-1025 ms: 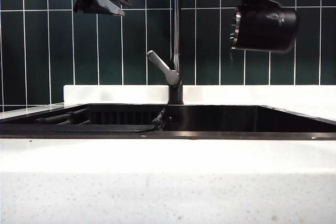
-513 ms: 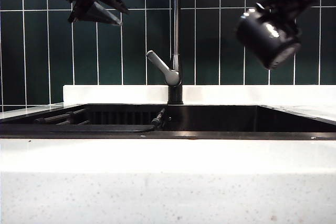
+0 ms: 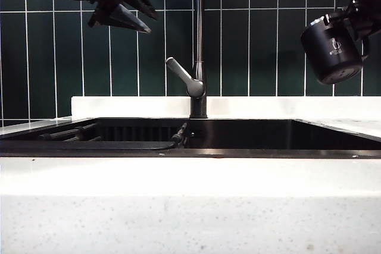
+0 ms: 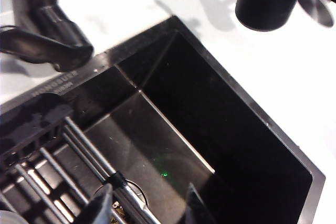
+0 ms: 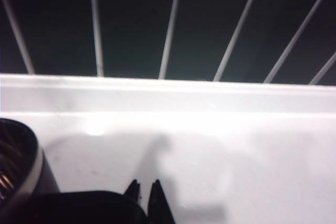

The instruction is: Pick up the mug next to the sink, go to the faucet to get some water, pour the water into the sink, and finally put the mug back to its place.

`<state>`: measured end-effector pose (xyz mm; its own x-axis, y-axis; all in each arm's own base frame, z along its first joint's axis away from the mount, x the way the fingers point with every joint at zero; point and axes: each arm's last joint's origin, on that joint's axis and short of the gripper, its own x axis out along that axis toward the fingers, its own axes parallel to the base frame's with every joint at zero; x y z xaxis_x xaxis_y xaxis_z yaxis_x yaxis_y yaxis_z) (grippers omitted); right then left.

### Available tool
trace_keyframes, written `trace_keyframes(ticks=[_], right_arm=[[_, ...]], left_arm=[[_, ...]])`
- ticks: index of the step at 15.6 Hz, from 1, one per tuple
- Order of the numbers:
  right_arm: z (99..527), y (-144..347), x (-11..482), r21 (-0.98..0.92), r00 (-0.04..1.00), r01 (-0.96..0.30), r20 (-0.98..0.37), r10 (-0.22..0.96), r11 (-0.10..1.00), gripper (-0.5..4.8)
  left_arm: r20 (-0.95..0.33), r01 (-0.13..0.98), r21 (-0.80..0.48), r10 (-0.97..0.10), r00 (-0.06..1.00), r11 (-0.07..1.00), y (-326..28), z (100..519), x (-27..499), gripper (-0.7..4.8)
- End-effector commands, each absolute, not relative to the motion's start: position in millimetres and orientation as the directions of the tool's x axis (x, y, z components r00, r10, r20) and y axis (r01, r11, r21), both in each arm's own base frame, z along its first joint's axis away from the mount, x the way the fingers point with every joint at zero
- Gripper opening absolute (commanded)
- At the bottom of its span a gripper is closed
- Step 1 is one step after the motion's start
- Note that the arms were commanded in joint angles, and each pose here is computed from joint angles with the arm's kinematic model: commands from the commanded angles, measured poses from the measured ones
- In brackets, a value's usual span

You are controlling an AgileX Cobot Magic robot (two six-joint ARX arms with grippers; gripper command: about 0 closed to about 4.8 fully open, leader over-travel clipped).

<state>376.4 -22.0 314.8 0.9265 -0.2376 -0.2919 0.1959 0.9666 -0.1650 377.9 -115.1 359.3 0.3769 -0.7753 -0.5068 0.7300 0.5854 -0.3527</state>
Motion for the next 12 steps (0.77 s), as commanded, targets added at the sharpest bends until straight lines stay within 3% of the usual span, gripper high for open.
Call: trace_keyframes(ticks=[1, 4, 12], right_arm=[[305.0, -21.8, 368.0, -0.114, 0.975, 0.193, -0.089, -0.203, 0.975, -0.01], [281.5, -21.2, 361.2, -0.108, 0.978, 0.197, -0.052, -0.203, 0.975, -0.01], [229.8, -51.9, 357.8, -0.038, 0.953, 0.265, -0.142, -0.267, 0.964, -0.01]], left_arm=[[-0.514, 0.744, -0.309, -0.762, 0.393, 0.592, -117.7, 362.6, 375.3, 1.75], [-0.522, 0.748, -0.296, -0.756, 0.394, 0.594, -117.4, 361.9, 375.0, 1.75], [-0.554, 0.742, -0.292, -0.739, 0.383, 0.604, -116.4, 358.9, 372.7, 1.75]])
